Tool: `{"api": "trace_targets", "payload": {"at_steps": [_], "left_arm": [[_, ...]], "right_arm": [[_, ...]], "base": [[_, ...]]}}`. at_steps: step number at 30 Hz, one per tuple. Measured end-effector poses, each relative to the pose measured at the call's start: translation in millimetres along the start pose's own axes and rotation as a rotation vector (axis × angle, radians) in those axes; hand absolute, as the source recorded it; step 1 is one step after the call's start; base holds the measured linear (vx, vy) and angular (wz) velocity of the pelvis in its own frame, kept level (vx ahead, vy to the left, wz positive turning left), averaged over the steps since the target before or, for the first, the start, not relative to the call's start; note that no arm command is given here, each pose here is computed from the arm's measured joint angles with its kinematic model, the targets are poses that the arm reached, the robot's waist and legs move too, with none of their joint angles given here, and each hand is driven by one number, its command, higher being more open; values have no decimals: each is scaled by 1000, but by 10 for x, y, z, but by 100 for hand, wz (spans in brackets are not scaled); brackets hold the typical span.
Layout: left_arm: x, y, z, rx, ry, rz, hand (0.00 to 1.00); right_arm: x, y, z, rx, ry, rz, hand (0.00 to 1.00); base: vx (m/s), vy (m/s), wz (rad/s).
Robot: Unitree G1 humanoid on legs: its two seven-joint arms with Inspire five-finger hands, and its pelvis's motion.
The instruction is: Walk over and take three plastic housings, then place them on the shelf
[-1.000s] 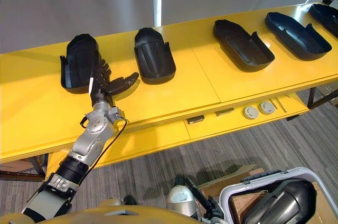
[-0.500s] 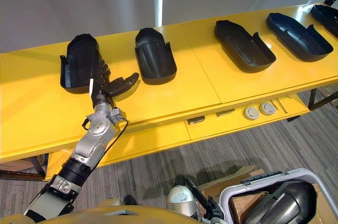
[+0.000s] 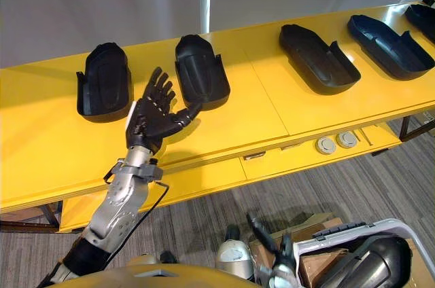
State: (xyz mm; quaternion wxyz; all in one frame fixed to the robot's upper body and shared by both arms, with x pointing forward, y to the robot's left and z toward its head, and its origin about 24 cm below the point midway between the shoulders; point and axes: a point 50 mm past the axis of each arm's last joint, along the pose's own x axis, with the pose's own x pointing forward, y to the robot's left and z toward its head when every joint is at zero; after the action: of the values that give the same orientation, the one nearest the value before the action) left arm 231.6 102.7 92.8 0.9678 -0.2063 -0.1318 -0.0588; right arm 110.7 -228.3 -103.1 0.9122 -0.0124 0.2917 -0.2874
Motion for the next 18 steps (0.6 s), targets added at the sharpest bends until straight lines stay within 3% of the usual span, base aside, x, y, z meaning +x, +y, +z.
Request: {"api": "trace_targets", "payload": {"at_steps": [2,4,8,9,13,18], "left_arm": [[-69,89,26,10,-13,42,100],[-127,183,62,141,-44,94,100],[-168,376,179,454,-123,182,100],[-145,513,324,676,-175,219,100],[86,782,727,990,-244,241,100],[430,903,1229,1180,-304,203,100]], "right_arm": [[33,22,283,28,-142,-21,100],[31,34,501,64,-258,-34,100],[42,51,576,81,-288,-42,100],[45,33,514,67,-255,-49,100],[74,-127,218,-32,-94,-87,100],[31,-421,-232,-153,166,-166,100]], "base": [[-81,-12,0],[-68,-26,2],[-59,-8,3],[0,0,0],[-1,3,4],[-6,8,4]]}}
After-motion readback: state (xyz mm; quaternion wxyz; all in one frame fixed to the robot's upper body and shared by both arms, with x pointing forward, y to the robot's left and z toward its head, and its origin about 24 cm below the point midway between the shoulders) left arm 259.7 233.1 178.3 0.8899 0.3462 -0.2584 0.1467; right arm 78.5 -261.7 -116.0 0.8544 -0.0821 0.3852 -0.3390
